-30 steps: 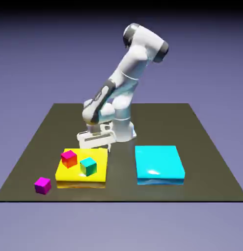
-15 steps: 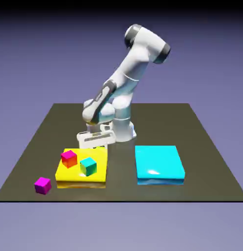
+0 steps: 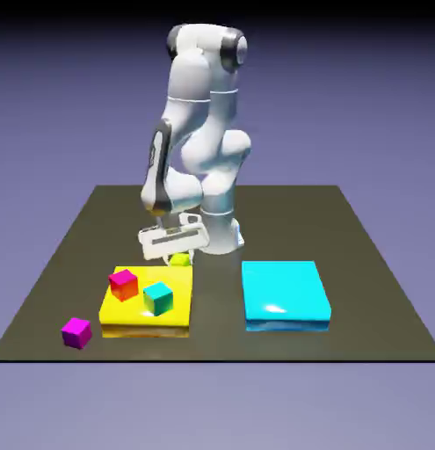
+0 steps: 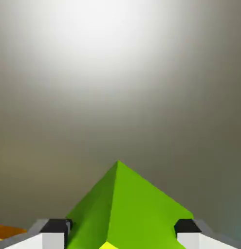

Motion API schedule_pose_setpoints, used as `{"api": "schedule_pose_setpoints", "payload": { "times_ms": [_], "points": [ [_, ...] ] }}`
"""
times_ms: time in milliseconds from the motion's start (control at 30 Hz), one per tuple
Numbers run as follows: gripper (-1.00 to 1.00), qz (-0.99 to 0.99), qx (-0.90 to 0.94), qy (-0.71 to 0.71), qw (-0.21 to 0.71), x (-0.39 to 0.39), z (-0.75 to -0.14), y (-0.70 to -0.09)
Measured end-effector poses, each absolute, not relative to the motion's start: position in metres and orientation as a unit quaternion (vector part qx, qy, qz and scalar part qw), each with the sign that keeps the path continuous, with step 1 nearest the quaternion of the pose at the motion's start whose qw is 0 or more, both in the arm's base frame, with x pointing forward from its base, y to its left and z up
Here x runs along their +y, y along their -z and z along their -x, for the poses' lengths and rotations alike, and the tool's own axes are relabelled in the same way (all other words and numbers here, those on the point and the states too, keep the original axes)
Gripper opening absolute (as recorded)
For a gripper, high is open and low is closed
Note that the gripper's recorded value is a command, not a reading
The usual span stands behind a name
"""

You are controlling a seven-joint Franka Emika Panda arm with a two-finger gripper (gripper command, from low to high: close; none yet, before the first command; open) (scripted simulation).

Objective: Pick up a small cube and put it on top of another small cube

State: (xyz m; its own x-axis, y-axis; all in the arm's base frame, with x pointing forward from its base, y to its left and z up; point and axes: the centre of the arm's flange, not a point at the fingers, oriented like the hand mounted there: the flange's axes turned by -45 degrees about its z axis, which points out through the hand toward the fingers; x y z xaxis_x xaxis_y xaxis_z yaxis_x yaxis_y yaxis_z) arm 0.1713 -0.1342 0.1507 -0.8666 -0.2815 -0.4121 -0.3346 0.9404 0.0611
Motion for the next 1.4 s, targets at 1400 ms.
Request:
{"api": "schedule_pose_setpoints", "payload": {
  "times_ms": [1400],
  "points": [
    [-1.00,0.240,0.937,0.015,0.253,-0.281,-0.295,-0.249]
  ]
}}
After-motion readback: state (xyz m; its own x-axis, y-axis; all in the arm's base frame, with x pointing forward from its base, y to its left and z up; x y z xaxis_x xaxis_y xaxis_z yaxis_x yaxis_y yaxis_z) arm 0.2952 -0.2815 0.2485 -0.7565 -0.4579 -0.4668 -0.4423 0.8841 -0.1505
